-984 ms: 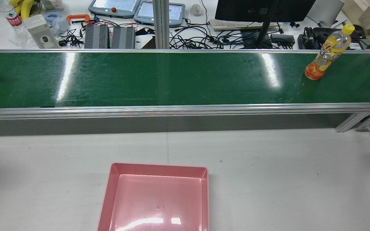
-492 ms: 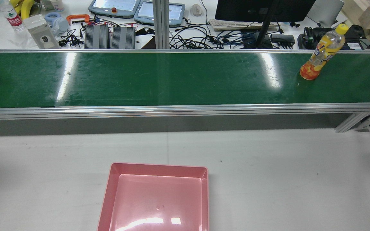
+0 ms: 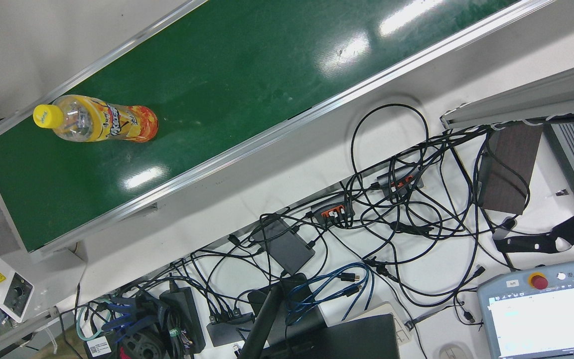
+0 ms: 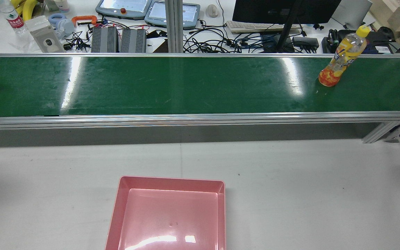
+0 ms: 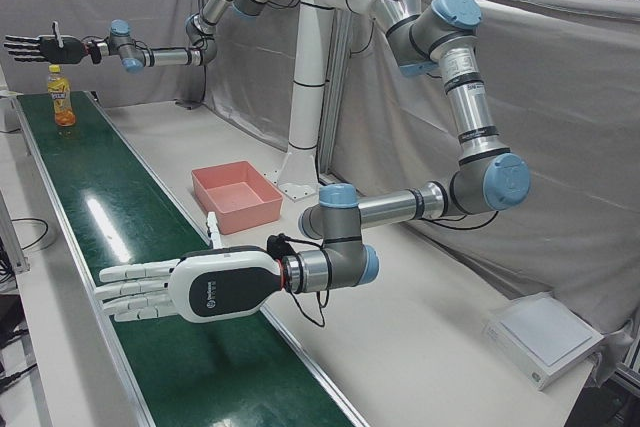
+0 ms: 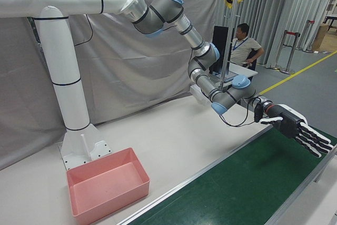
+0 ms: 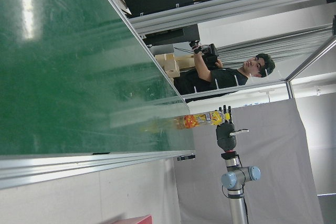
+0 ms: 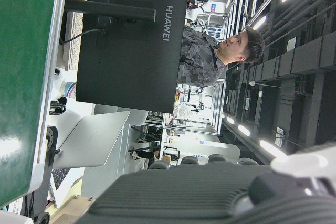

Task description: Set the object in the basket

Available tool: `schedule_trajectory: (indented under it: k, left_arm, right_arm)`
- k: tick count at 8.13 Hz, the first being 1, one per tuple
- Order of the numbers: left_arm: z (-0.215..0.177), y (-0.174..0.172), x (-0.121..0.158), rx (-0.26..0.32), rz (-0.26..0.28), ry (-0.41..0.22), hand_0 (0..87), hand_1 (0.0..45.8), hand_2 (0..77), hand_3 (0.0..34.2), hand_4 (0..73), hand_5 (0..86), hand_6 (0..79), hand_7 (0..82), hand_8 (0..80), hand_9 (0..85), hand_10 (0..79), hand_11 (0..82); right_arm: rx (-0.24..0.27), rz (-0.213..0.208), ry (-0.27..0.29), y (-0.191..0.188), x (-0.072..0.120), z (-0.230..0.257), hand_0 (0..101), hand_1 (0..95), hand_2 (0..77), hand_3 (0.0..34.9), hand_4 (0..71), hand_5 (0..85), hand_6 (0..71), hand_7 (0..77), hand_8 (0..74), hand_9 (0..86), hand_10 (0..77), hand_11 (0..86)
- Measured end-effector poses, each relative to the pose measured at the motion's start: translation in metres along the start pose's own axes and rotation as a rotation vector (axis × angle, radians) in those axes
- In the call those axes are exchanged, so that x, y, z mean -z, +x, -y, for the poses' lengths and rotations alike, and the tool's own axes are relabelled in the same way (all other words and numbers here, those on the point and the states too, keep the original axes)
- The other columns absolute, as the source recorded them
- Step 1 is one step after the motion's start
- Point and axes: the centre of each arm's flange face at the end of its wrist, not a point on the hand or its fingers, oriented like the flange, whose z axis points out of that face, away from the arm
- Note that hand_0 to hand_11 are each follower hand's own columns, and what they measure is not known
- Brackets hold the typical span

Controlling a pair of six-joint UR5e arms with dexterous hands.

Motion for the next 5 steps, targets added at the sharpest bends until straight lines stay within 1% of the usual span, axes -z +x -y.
schedule_trajectory:
  k: [1, 5]
  left_arm:
    - [0.0000, -0.0004, 0.0000, 0.000, 0.001, 0.000, 52.1, 10.9, 0.5, 0.0, 4.9, 1.1, 0.0, 0.5, 0.5, 0.5, 3.3, 7.6]
    - [0.0000, -0.0004, 0.0000, 0.000, 0.001, 0.000, 52.2, 10.9, 0.5, 0.0, 4.9, 1.1, 0.0, 0.5, 0.5, 0.5, 3.8, 7.6]
  right_arm:
    - [0.000, 0.000, 0.000, 0.0000, 0.0000, 0.0000, 0, 0.0, 0.5, 0.3, 0.0, 0.0, 0.0, 0.5, 0.0, 0.0, 0.0, 0.0]
    - [0.000, -0.001, 0.000, 0.0005, -0.0001, 0.0000, 0, 0.0, 0.5, 0.3, 0.0, 0.0, 0.0, 0.5, 0.0, 0.0, 0.0, 0.0]
